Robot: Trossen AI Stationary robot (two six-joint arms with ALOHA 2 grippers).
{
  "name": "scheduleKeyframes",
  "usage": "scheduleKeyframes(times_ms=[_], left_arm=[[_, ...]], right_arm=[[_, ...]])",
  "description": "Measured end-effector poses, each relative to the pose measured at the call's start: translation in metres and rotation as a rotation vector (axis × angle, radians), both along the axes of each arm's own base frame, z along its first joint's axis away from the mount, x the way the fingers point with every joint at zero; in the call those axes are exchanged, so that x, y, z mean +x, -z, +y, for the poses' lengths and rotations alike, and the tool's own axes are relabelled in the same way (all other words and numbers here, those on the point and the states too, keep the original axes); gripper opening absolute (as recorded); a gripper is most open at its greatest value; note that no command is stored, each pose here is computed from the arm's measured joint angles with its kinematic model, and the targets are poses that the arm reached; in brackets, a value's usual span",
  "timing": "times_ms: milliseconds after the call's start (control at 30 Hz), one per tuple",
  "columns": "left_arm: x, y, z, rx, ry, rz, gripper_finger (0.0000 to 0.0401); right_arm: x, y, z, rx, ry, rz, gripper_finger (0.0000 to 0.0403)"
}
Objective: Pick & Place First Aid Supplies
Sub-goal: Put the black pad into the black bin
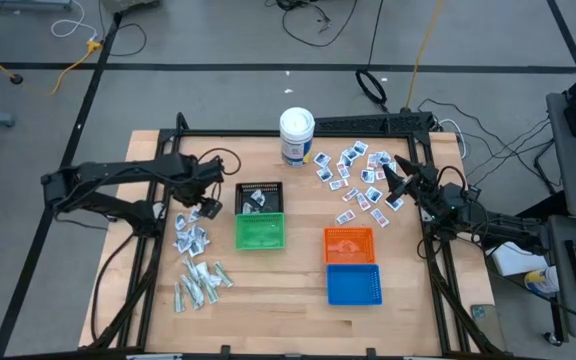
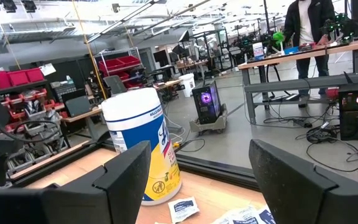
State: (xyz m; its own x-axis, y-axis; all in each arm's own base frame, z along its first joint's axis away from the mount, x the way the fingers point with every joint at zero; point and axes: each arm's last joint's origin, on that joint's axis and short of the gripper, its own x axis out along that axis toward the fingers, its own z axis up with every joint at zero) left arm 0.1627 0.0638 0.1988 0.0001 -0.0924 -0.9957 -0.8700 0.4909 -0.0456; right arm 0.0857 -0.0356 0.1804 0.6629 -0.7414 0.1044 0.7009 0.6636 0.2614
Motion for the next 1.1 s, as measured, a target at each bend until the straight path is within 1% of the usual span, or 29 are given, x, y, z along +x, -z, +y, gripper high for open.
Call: scheduleKeyframes(times_ms=[167, 333, 667, 767, 867, 967, 1100], left_arm=[[0.001, 0.013, 0.000, -0.014, -0.029, 0.038, 0.0283], [0.002, 0.031, 0.001, -0.046, -0.055, 0.127, 0.0285], [0.008, 0.053, 0.004, -0.079, -0.073, 0.259, 0.0254], [0.009, 0.056, 0.004, -0.085, -0.073, 0.275, 0.0235], [0.009, 0.057, 0.004, -0.089, -0.060, 0.282, 0.0208], [0.010, 0.057, 0.004, -0.086, -0.049, 0.271, 0.0171], [0.013, 0.059, 0.006, -0.074, -0.042, 0.234, 0.0111]], right_arm=[[0.000, 0.000, 0.000, 0.000, 0.000, 0.000, 0.0267], [0.000, 0.000, 0.000, 0.000, 0.000, 0.000, 0.0267], [0.000, 0.000, 0.000, 0.000, 0.000, 0.000, 0.0267], [0.000, 0.000, 0.000, 0.000, 0.000, 0.000, 0.0267], [0.000, 0.000, 0.000, 0.000, 0.000, 0.000, 0.0267], [0.000, 0.000, 0.000, 0.000, 0.000, 0.000, 0.0267], [0.000, 0.000, 0.000, 0.000, 0.000, 0.000, 0.0267]])
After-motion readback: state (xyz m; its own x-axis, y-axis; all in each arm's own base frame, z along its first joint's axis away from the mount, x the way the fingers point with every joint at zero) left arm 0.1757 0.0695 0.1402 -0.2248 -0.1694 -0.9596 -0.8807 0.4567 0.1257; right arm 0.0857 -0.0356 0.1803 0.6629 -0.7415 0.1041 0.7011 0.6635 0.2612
